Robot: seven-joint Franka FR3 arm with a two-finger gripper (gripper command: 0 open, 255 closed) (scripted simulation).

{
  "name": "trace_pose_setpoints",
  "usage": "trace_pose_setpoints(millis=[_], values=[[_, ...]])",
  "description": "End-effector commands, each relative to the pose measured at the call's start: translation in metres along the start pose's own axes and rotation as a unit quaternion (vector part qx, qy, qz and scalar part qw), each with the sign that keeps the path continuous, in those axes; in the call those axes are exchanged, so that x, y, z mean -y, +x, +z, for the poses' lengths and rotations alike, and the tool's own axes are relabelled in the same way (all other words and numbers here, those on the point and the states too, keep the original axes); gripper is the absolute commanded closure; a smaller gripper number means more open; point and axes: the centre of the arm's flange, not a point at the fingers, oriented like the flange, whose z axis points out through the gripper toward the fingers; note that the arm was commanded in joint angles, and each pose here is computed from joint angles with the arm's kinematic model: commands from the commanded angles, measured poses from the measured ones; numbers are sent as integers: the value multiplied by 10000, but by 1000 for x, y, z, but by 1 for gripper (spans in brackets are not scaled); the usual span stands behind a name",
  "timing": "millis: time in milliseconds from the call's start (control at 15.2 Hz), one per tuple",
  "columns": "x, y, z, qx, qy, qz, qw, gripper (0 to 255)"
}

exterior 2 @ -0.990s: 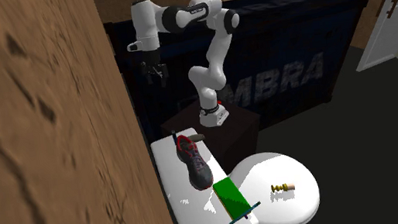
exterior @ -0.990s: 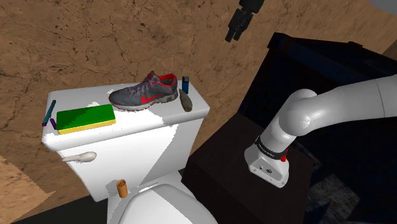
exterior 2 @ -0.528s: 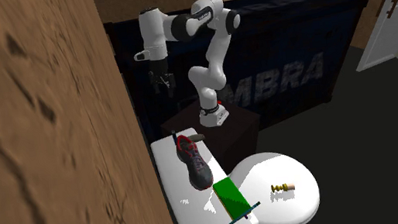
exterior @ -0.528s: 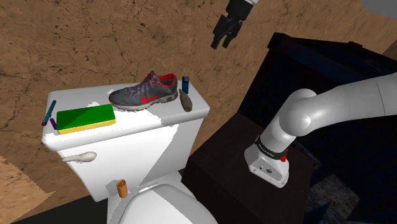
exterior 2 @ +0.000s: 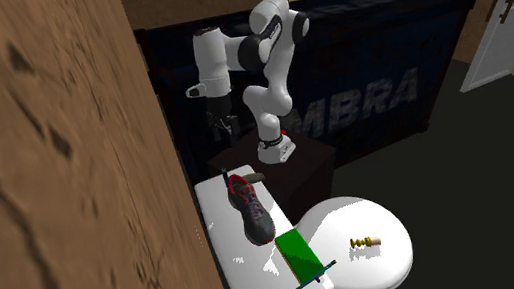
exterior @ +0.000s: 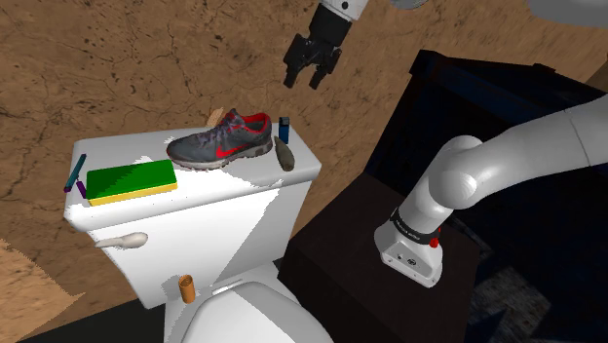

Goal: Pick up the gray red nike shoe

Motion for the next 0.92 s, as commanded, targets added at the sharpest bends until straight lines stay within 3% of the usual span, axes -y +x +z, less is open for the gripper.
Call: trace_pose_setpoints(millis=[0, 594, 858], values=[[22, 3, 13, -34, 59, 174, 9998, 0], [116, 32, 67, -171, 293, 883, 9955, 0], [119, 31, 85, -179, 306, 924, 9951, 0]])
